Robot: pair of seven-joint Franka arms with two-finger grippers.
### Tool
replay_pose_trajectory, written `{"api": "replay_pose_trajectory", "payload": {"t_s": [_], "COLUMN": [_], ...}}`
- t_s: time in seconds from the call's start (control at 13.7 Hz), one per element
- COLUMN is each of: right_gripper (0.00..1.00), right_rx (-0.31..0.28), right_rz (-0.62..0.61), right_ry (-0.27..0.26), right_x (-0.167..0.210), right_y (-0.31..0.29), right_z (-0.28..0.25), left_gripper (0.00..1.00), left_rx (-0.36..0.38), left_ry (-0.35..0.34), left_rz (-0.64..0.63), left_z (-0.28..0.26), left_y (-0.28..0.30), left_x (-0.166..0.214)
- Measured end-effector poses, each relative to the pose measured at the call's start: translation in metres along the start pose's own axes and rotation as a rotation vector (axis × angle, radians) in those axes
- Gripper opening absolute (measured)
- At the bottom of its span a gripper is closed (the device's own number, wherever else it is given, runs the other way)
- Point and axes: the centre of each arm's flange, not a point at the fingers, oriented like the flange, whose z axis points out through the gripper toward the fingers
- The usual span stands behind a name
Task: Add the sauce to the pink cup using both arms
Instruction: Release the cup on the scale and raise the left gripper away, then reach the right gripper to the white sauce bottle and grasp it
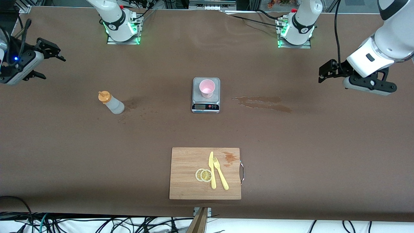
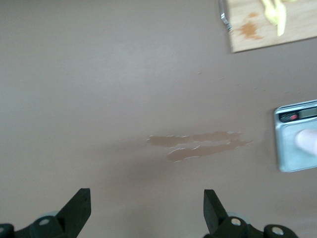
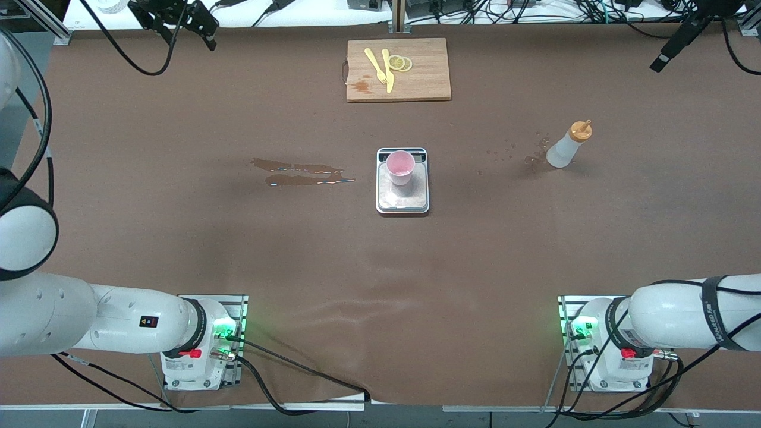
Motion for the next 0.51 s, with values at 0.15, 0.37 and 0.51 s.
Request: {"api": "replay_pose_trajectory", "payload": {"t_s": [0.15, 0.37, 0.51], "right_gripper": [1.00, 1.00, 1.00], "right_rx": [0.063, 0.143, 0.201], "right_rz": [-0.118, -0.274, -0.400], "right_ry": [0.031, 0.103, 0.191], "right_x": [-0.004, 0.000, -0.001], "right_y": [0.035, 0.074, 0.098], "right_z": [0.031, 0.083, 0.123], "left_gripper": [1.00, 1.00, 1.00], "left_rx": [0.031, 0.033, 0.031], "left_ry": [-0.002, -0.012, -0.044], "left_rz": [0.015, 0.013, 0.012], "left_z": [-0.001, 0.002, 0.004], "left_y": [0.004, 0.003, 0.002], "left_x": [0.000, 0.000, -0.003]}}
